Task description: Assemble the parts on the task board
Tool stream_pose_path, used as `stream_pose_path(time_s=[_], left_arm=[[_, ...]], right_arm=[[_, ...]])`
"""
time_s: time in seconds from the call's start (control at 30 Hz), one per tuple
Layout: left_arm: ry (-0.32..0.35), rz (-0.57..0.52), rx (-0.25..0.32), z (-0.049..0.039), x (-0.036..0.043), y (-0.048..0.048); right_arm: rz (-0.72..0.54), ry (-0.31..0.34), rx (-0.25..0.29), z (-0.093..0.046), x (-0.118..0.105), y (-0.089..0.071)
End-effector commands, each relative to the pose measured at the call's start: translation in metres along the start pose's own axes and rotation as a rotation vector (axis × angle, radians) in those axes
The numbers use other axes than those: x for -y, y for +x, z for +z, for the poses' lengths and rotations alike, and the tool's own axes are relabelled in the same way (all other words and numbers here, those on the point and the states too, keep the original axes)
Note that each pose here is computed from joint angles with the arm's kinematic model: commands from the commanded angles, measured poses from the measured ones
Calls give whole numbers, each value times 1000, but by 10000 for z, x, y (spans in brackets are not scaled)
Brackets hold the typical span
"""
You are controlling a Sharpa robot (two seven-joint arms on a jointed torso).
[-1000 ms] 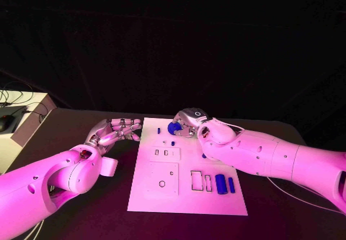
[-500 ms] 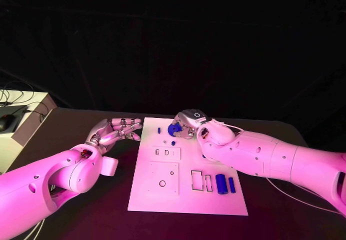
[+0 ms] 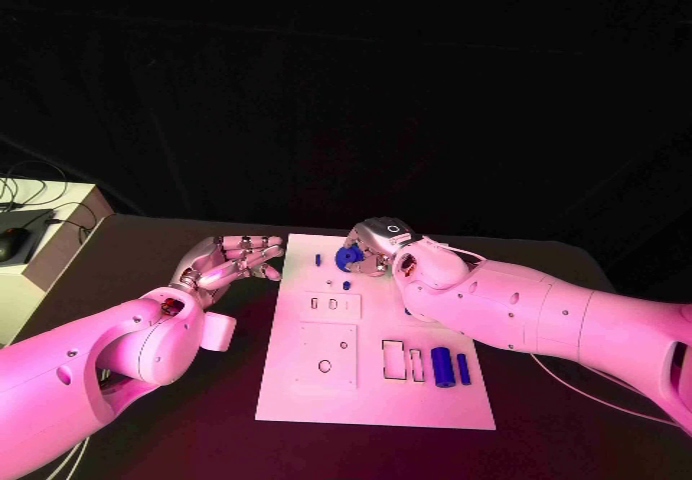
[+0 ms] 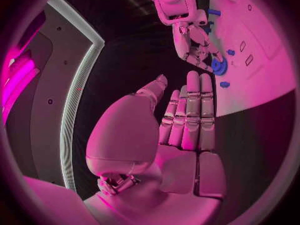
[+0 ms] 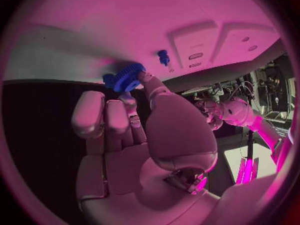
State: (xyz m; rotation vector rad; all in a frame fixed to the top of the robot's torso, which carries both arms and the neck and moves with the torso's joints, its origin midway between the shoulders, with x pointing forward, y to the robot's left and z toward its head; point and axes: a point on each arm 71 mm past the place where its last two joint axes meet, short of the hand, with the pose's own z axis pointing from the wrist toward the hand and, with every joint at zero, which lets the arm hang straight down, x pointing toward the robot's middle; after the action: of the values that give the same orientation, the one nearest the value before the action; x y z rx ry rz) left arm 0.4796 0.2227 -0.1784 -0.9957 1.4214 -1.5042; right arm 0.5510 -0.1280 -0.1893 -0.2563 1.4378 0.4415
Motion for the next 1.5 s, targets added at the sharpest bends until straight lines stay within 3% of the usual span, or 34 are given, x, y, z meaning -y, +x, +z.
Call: stream_pose_path(time_s=[0.03, 0.67, 1.27, 1.5], left_arm=[[7, -2, -12, 5, 7, 19], [5, -2, -11, 10, 1, 17], [4, 2, -3, 10, -3, -3], [4, 3, 0, 7, -4, -12]], right_arm=[[0, 2, -6, 0, 19, 17], [49, 11, -24, -27, 123, 29], [67, 52, -85, -87, 258, 140], [74, 56, -41, -149, 291, 134]])
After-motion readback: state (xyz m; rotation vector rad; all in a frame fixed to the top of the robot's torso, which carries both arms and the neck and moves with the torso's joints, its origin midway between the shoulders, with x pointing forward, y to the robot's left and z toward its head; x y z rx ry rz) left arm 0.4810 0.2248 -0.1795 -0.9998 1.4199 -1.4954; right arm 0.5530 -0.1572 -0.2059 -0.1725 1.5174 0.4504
